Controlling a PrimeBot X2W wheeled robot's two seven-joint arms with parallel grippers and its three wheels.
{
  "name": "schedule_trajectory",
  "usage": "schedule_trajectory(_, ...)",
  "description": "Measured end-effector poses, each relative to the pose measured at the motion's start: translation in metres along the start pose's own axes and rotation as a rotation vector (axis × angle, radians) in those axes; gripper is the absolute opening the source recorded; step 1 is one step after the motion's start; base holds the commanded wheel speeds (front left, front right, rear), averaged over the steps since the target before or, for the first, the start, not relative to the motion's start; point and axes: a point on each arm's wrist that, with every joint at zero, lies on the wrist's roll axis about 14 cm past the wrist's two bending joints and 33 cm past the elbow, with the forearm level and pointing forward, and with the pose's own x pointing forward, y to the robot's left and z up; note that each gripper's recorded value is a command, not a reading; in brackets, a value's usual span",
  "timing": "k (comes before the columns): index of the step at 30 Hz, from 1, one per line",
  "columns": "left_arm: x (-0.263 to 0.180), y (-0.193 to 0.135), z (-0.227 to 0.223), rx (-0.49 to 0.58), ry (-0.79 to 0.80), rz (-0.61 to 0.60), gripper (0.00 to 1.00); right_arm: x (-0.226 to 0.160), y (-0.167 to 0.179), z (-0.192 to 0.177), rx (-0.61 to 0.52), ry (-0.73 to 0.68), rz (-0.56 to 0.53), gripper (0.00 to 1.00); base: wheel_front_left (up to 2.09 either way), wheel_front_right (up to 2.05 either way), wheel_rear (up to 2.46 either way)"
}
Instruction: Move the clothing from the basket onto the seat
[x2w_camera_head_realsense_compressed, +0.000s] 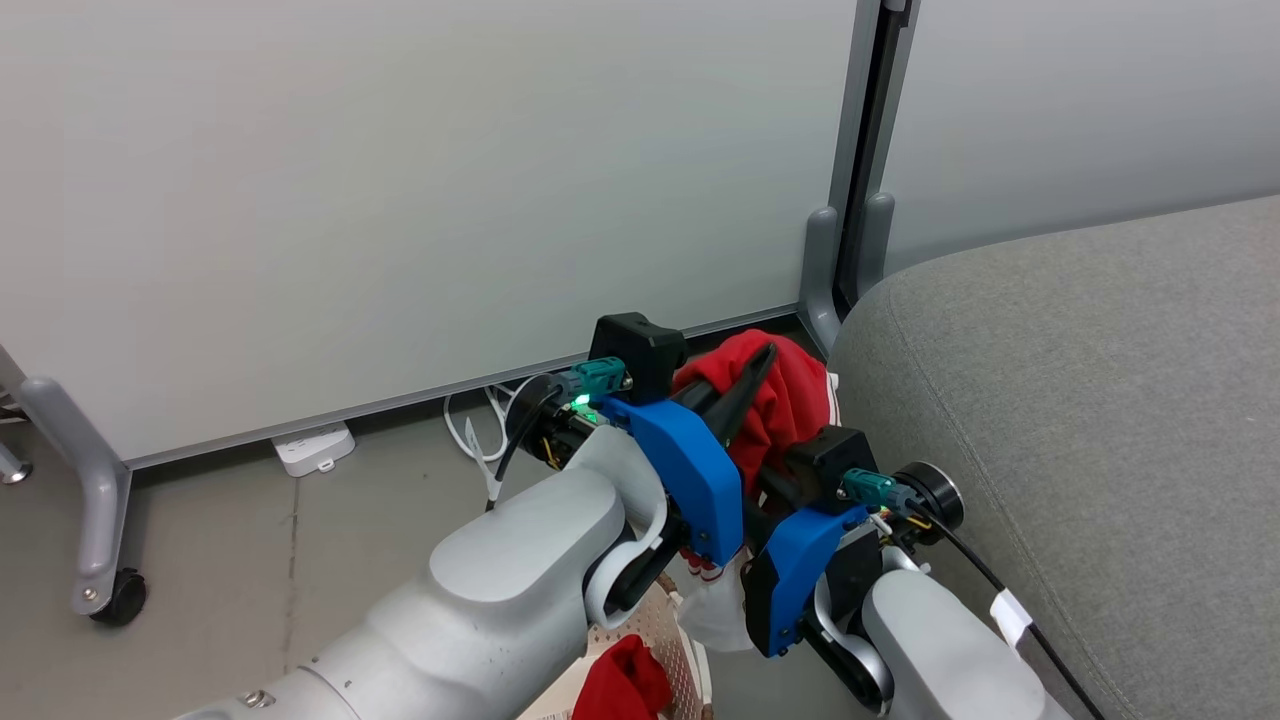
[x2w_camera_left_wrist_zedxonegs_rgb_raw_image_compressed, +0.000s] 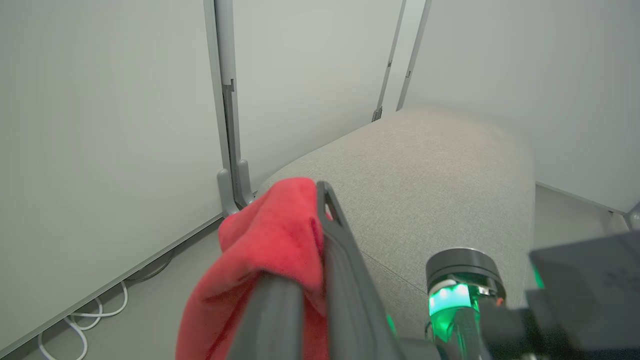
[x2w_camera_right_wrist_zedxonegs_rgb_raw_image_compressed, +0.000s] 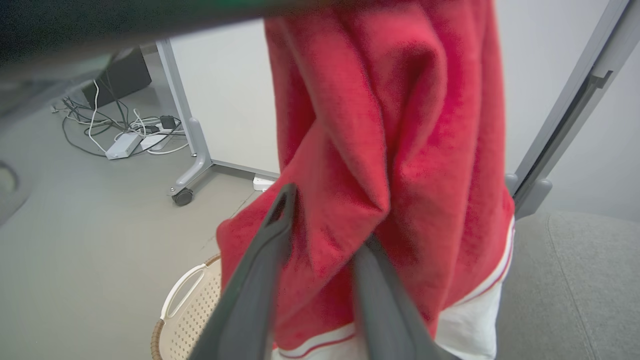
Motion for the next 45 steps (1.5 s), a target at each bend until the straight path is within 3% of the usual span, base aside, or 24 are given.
schedule_trajectory(29, 0.003, -0.004, 0.001, 0.001, -0.006, -0.032, 0.0, -0.004, -0.007, -0.007, -0.036, 0.006, -0.016, 0.0, 0.0, 0.0, 0.0)
schedule_trajectory(30, 0.003, -0.005, 0.002, 0.0, -0.011, -0.038, 0.32, -0.003, -0.007, -0.007, -0.038, 0.002, -0.017, 0.0, 0.0, 0.0, 0.0)
schedule_trajectory(31, 0.003, -0.007, 0.003, 0.007, -0.02, -0.051, 0.89, -0.003, -0.007, -0.006, -0.039, -0.001, -0.017, 0.0, 0.0, 0.0, 0.0)
schedule_trajectory(32, 0.003, -0.007, 0.003, 0.018, -0.024, -0.059, 1.0, -0.003, -0.008, -0.005, -0.038, -0.005, -0.018, 0.0, 0.0, 0.0, 0.0)
schedule_trajectory(39, -0.003, 0.016, 0.004, -0.001, -0.076, 0.016, 1.0, 0.0, -0.011, -0.004, -0.04, -0.012, -0.024, 0.0, 0.0, 0.0, 0.0)
schedule_trajectory(45, -0.034, 0.039, -0.01, 0.012, -0.128, 0.088, 1.0, 0.005, -0.016, -0.003, -0.036, -0.017, -0.037, 0.0, 0.0, 0.0, 0.0)
